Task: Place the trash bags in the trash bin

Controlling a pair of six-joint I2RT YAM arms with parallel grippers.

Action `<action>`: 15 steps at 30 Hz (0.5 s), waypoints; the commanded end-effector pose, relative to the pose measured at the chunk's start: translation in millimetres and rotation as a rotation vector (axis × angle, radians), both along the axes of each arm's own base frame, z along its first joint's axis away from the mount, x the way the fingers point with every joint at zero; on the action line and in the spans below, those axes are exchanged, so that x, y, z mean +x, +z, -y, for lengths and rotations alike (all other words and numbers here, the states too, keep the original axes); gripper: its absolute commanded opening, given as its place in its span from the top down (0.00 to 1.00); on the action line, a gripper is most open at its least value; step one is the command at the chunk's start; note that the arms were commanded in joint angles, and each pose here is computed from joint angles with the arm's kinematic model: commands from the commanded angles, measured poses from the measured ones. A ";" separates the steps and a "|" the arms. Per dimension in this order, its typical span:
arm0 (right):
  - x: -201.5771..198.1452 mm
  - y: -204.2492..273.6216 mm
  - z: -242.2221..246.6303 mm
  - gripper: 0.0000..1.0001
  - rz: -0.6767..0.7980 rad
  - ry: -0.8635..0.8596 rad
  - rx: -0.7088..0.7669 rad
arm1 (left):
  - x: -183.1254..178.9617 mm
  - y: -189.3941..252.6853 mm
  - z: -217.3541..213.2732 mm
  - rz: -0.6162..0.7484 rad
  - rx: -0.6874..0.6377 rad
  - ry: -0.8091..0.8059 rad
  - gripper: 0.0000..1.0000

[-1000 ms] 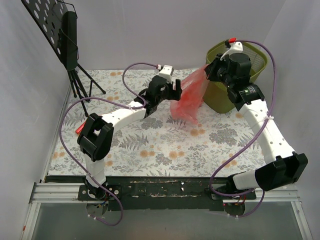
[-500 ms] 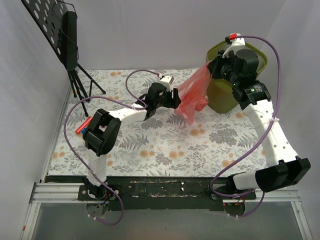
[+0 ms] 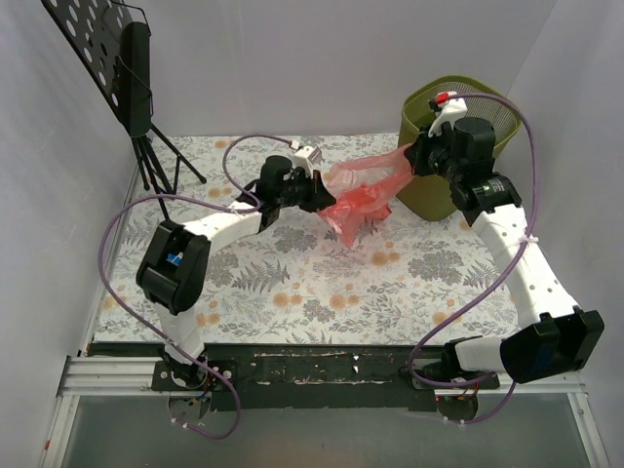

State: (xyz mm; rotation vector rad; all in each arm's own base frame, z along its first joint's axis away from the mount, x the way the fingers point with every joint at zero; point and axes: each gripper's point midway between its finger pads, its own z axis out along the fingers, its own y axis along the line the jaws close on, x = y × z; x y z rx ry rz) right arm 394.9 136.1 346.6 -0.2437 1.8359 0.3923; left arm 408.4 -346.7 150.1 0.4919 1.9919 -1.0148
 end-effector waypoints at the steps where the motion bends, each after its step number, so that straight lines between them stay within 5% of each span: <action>1: 3.4 -27.7 -0.5 0.99 -0.016 0.019 -0.043 | -50.3 83.0 -12.2 0.081 -0.076 -0.142 1.00; 8: 32.0 -59.5 -11.8 0.99 -0.027 0.070 -0.092 | -61.0 75.9 -59.1 0.134 0.096 -0.030 1.00; 15: 119.5 2.5 -40.5 0.99 0.181 0.112 -0.082 | 74.9 188.5 -98.4 0.532 0.292 0.359 1.00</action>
